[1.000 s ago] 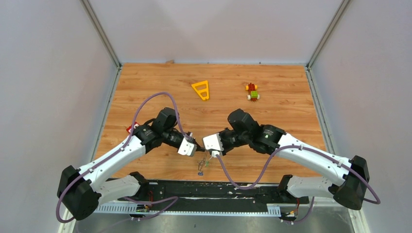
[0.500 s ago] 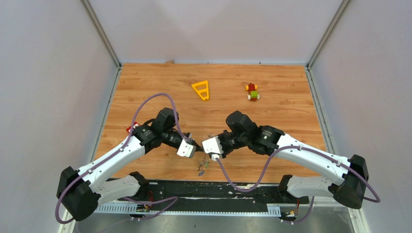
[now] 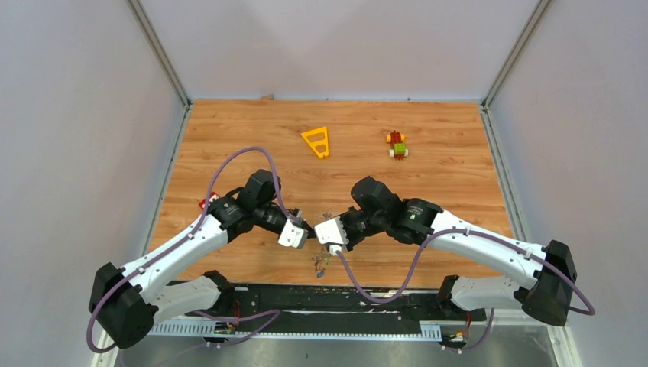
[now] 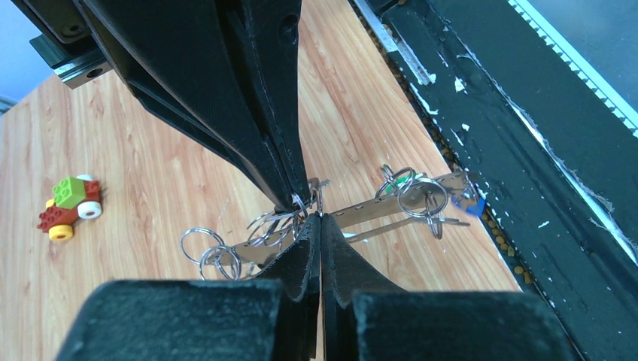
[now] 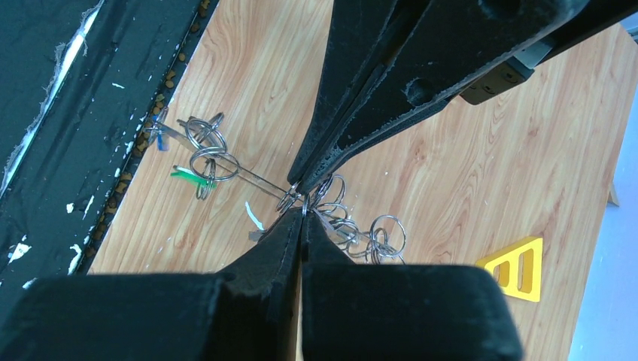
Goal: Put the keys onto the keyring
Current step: Insert the key onto the keyring.
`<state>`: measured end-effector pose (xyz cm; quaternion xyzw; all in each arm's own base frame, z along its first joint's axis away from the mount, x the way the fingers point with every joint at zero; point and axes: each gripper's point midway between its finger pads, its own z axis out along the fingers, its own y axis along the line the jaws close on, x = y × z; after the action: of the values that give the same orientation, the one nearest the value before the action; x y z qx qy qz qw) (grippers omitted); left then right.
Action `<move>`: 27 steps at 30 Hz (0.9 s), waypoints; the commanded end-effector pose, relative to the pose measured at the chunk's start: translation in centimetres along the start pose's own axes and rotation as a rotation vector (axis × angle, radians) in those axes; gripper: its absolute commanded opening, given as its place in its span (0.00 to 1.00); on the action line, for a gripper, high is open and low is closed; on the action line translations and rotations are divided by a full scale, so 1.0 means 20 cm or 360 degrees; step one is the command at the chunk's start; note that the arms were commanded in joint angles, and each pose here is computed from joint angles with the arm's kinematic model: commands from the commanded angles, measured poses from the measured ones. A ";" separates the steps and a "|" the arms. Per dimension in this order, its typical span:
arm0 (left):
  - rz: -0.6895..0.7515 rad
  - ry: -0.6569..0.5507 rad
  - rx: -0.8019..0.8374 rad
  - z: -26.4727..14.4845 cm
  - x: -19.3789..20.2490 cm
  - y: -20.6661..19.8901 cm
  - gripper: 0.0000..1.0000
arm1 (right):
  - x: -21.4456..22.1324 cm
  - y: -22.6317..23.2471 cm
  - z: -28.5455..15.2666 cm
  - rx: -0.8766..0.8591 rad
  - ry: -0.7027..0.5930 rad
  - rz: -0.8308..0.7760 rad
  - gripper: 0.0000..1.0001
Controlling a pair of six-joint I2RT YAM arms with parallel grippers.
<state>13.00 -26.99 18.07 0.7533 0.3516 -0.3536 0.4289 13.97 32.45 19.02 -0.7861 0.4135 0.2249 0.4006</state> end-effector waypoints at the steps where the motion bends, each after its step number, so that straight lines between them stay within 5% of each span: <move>1: 0.0118 -0.0076 -0.0042 -0.01 -0.10 0.06 0.00 | -0.05 -0.01 0.00 0.0009 -0.0053 -0.0024 0.00; 27: 0.0094 -0.0018 -0.0090 -0.02 -0.06 0.10 0.00 | -0.09 0.02 -0.03 -0.0027 -0.0077 -0.0050 0.00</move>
<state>13.54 -26.97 17.96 0.7530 0.3603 -0.3420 0.4314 13.49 32.49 19.36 -0.7872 0.4064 0.2297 0.4029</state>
